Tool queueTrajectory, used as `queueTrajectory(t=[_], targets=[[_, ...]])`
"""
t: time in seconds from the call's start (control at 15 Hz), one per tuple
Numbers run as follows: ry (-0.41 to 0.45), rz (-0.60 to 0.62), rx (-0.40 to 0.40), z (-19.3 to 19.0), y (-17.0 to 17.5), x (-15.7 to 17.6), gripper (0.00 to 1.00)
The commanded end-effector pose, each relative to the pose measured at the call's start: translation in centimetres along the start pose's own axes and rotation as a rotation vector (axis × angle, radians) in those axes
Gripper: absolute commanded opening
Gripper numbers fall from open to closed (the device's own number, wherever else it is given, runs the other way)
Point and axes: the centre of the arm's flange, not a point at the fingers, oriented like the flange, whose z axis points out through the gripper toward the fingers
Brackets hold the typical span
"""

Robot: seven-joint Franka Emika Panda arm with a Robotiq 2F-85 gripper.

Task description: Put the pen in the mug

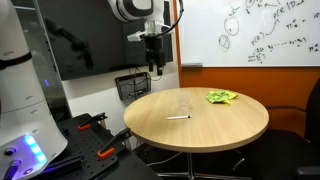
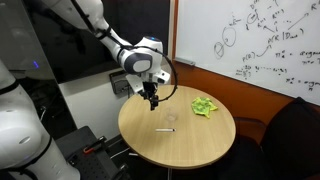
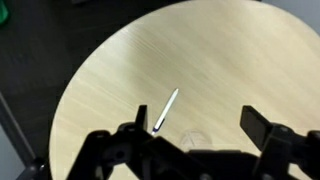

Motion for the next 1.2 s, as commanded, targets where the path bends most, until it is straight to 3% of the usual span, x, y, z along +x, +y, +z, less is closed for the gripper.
queueTrajectory(t=[0.0, 0.47, 1.13], targets=[[0.042, 0.180, 0.007, 5.0, 0.1, 3.0, 1.00], [0.041, 0.309, -0.028, 11.6, 0.2, 7.4, 1.00], [0.048, 0.283, -0.043, 12.4, 0.4, 7.6, 1.00]])
